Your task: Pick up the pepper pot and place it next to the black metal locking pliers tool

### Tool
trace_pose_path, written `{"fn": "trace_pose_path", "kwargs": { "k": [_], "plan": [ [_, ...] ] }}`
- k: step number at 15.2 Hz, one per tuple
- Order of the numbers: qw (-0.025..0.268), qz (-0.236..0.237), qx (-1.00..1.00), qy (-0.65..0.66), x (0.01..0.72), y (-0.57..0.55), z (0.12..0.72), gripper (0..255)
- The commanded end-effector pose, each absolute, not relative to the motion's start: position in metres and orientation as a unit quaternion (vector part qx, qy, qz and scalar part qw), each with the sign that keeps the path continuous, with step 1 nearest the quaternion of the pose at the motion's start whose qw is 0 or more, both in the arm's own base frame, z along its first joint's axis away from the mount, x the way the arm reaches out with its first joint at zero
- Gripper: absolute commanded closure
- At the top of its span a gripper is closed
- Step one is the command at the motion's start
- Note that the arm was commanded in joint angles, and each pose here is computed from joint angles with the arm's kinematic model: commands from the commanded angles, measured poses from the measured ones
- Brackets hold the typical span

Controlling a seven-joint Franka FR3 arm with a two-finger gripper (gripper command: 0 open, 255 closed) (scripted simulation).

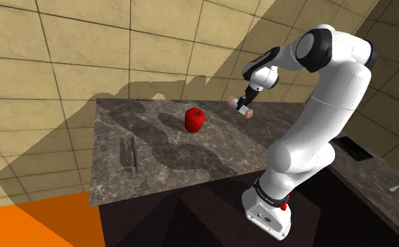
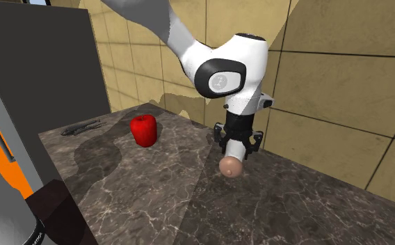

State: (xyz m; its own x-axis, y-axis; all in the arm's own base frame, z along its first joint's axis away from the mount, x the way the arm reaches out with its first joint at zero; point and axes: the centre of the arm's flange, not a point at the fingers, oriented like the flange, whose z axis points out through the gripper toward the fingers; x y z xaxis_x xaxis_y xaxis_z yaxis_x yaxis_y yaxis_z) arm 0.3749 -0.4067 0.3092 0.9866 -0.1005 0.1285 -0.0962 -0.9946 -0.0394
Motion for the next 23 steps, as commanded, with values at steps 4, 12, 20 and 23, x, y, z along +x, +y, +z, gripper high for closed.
{"fn": "trace_pose_path", "kwargs": {
  "k": [4, 12, 20, 23],
  "plan": [
    [0.017, -0.065, -0.997, 0.049, 0.375, -0.407, 0.336, 255],
    [0.017, -0.065, -0.997, 0.049, 0.375, -0.407, 0.378, 255],
    [0.017, -0.065, -0.997, 0.049, 0.385, -0.382, 0.41, 255],
    [0.017, -0.065, -0.997, 0.049, 0.398, -0.345, 0.41, 255]
  ]
}}
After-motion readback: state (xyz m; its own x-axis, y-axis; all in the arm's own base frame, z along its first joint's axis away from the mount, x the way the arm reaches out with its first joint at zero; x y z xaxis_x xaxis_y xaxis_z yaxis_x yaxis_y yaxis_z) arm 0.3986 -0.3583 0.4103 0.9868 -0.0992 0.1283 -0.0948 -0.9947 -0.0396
